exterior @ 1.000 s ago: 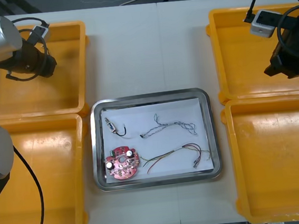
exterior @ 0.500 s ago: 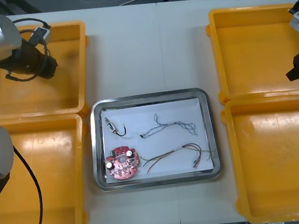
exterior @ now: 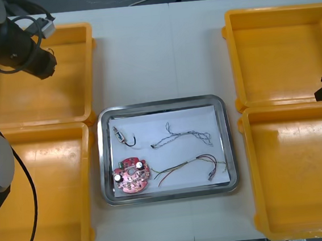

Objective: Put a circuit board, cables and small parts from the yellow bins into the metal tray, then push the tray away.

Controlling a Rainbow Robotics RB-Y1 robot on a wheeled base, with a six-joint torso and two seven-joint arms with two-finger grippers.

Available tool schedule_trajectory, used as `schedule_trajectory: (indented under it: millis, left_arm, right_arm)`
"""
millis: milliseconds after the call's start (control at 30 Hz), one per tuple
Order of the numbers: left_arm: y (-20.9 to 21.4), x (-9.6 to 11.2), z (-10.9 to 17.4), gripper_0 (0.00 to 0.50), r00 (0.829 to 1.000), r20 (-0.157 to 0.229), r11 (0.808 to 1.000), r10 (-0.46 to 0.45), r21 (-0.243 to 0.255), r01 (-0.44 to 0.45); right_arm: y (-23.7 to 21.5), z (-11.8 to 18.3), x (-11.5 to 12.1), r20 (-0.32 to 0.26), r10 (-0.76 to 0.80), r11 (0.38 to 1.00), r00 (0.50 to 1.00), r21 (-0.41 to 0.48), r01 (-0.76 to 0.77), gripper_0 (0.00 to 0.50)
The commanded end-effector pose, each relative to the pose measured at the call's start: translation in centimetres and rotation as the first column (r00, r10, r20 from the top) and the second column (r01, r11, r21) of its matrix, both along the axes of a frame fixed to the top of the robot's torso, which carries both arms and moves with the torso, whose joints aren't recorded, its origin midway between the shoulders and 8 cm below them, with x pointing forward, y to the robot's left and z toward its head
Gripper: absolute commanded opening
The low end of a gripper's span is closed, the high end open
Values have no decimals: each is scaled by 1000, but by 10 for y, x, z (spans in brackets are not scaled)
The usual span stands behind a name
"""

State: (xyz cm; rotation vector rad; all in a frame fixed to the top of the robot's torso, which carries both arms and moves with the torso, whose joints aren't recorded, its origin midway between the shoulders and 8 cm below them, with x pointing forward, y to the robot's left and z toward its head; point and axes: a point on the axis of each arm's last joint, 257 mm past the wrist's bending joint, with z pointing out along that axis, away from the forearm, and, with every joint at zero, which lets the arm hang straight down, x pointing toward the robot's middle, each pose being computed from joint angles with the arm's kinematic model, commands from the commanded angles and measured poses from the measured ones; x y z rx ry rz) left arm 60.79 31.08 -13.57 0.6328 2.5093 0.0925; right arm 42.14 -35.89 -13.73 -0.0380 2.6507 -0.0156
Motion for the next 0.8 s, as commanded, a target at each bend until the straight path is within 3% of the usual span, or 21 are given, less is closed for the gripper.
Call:
schedule_trajectory:
  millis: [33, 400, 533, 667, 800]
  left_arm:
    - [17, -10, 51, 0, 996, 76, 999, 50, 4, -50]
    - [0, -64, 55, 0, 990, 22, 990, 137, -29, -137]
    - [-12, -71, 65, 0, 983, 80, 986, 167, -45, -163]
    - [-22, -78, 68, 0, 976, 112, 981, 189, -71, -182]
    - [-34, -88, 62, 0, 970, 117, 974, 213, -101, -202]
  right_arm:
    - [-13, 2, -14, 19, -112, 993, 993, 22, 112, 500]
    - [-11, -17, -35, -16, -168, 985, 986, 45, 169, 500]
    - [-14, -19, -38, -21, -170, 984, 985, 44, 170, 500]
    - [-13, -20, -40, -22, -162, 986, 987, 45, 163, 500]
    - [-11, -21, -41, -28, -156, 986, 987, 50, 157, 500]
